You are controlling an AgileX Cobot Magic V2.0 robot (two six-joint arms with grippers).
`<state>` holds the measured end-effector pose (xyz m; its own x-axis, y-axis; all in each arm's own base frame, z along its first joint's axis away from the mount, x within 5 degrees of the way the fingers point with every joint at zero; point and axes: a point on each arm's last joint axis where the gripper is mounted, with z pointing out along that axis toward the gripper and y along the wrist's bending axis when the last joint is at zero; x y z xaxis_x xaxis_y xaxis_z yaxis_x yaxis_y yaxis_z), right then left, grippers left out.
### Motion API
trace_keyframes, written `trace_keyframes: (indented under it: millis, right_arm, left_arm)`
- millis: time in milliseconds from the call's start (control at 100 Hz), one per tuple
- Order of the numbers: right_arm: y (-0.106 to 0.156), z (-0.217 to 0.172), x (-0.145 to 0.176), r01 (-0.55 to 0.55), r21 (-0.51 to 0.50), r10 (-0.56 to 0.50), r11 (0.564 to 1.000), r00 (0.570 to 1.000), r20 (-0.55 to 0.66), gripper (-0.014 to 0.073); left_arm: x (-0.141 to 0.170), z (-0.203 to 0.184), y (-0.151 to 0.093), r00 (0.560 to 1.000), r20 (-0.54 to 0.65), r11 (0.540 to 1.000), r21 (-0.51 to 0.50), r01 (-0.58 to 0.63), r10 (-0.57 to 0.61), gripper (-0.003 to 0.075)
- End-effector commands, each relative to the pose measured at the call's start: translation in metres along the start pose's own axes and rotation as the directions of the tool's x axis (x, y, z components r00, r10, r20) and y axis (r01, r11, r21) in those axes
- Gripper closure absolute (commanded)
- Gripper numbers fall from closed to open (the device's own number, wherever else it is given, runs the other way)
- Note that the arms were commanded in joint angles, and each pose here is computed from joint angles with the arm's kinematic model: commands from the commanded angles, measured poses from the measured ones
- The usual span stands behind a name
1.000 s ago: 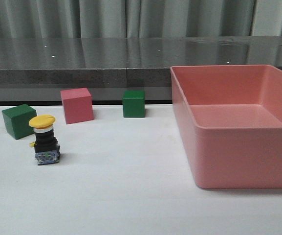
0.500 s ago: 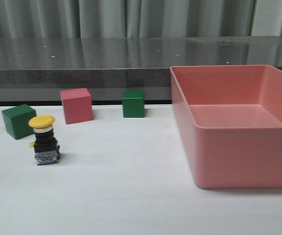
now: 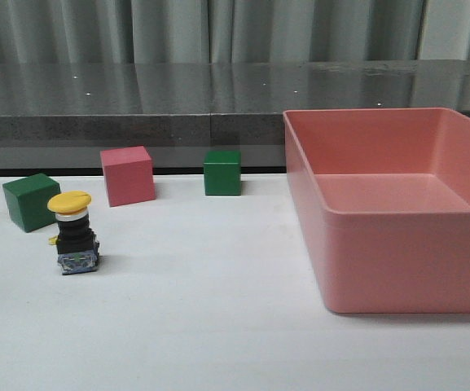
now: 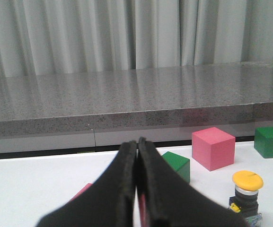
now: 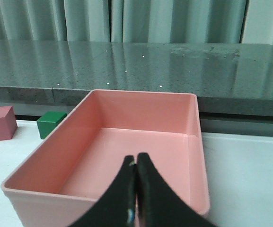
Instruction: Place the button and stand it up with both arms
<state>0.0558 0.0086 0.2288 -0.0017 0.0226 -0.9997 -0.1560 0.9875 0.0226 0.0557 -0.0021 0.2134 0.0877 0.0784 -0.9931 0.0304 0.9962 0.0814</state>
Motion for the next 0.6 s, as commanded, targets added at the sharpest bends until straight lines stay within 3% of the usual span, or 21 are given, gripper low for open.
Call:
trace_keyframes:
  millis: [0,160,590]
  right_arm:
    - [-0.001,-0.006,-0.004,-0.003,0.018,0.0,1.0,0.991,0.135,0.0664]
    - [-0.003,-0.002,0.018,-0.062,0.035,0.058,0.997,0.992,0.113,0.0664]
    - [-0.003,-0.002,0.017,-0.062,0.036,0.058,0.997,0.992,0.109,0.0664]
  left_arm:
    - [0.006,-0.002,0.0,0.998,0.068,1.0,-0.01,0.014,-0.013,0.074]
    - [0.006,-0.002,0.0,0.998,0.068,1.0,-0.01,0.014,-0.013,0.074]
    - [0.006,-0.002,0.0,0.998,0.068,1.0,-0.01,0.014,-0.013,0.074]
